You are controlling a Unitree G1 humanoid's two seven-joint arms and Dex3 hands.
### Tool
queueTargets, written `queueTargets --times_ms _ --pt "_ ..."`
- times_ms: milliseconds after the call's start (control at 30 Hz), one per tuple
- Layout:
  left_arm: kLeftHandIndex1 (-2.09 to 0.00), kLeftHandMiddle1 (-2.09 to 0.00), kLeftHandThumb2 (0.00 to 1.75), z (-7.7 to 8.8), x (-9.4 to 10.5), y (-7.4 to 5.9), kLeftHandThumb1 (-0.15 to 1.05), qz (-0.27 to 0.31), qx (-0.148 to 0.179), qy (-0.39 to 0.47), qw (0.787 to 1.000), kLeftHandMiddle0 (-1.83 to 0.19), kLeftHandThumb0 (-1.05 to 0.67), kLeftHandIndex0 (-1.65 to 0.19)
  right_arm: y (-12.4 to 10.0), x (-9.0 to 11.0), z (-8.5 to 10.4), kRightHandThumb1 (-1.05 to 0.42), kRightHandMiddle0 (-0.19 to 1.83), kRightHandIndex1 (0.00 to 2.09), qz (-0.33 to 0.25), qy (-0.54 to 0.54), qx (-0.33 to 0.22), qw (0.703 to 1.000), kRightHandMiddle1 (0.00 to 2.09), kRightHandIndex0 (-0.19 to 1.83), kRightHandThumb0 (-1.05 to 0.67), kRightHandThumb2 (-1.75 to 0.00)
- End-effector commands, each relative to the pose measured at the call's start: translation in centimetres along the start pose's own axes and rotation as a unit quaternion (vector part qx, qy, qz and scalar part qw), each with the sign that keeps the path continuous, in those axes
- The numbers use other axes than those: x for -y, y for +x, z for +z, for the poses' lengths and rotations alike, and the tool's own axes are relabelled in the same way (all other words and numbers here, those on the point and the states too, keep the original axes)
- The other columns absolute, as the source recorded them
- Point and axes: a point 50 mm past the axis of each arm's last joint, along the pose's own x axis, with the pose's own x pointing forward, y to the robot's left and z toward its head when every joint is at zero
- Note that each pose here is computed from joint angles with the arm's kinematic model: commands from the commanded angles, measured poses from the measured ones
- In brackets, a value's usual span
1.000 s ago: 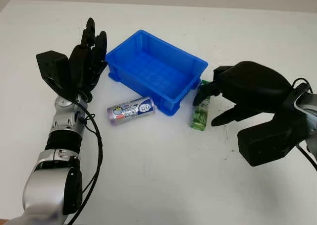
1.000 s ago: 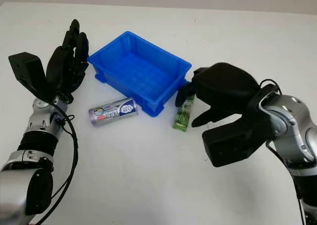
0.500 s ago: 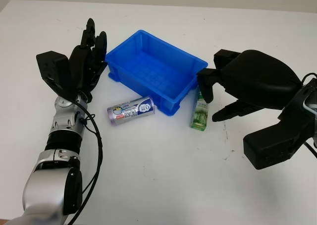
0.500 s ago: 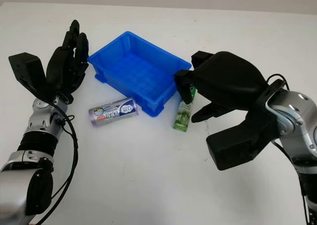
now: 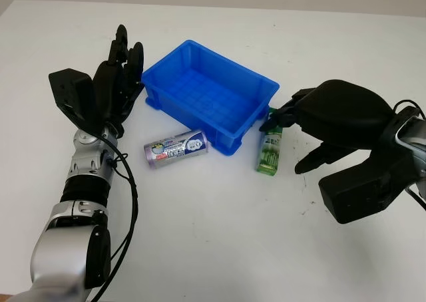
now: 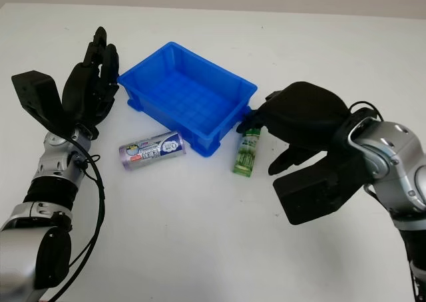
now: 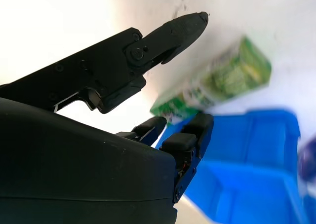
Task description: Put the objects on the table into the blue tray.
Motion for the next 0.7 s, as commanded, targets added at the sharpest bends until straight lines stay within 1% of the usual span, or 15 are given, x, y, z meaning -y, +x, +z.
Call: queueTargets --times_ms 0,167,400,467,600,633,667 --pt "-0.01 -0.02 0.55 0.2 -0.2 -0.1 1.05 0.001 0.005 0.0 1.0 0.19 -0.68 0.19 0.0 -0.2 -0.2 -0.78 0.46 0.11 0.016 -0.02 -0.002 1.0 0.12 0.41 -0.62 -0.05" --pt "-0.01 -0.03 0.55 0.2 -0.2 -0.1 1.05 0.001 0.005 0.0 1.0 0.19 -0.69 0.19 0.1 -0.8 -0.2 -0.77 0.44 0.08 0.024 -0.032 -0.004 0.999 0.09 0.37 -0.63 -0.05" --pt "-0.03 -0.04 0.54 0.3 -0.1 0.0 1.05 0.002 0.005 0.003 1.0 0.19 -0.7 0.19 0.1 -1.3 -0.4 -0.77 0.43 0.06 0.007 -0.039 0.005 0.999 0.07 0.34 -0.55 -0.06" --pt "-0.03 -0.03 0.54 0.3 -0.1 0.0 1.05 0.001 0.006 0.002 1.0 0.19 -0.7 0.19 0.2 -1.4 -0.4 -0.77 0.44 0.06 -0.01 -0.05 0.011 0.999 0.07 0.35 -0.53 -0.05" --pt "-0.02 -0.03 0.54 0.3 -0.1 0.0 1.05 -0.002 0.004 0.004 1.0 0.19 -0.7 0.19 0.3 -1.9 -0.3 -0.82 0.44 0.07 -0.041 -0.08 0.021 0.996 0.07 0.37 -0.48 -0.07" --pt "-0.02 -0.02 0.54 0.2 0.0 0.0 1.05 -0.002 0.003 0.006 1.0 0.19 -0.71 0.19 0.4 -2.2 -0.3 -0.83 0.48 0.09 -0.067 -0.084 0.03 0.994 0.09 0.42 -0.42 -0.07" --pt "-0.02 -0.02 0.54 0.2 0.0 0.0 1.05 -0.002 0.002 0.007 1.0 0.19 -0.71 0.19 0.7 -2.6 -0.3 -0.85 0.52 0.11 -0.099 -0.09 0.043 0.99 0.11 0.47 -0.3 -0.08"
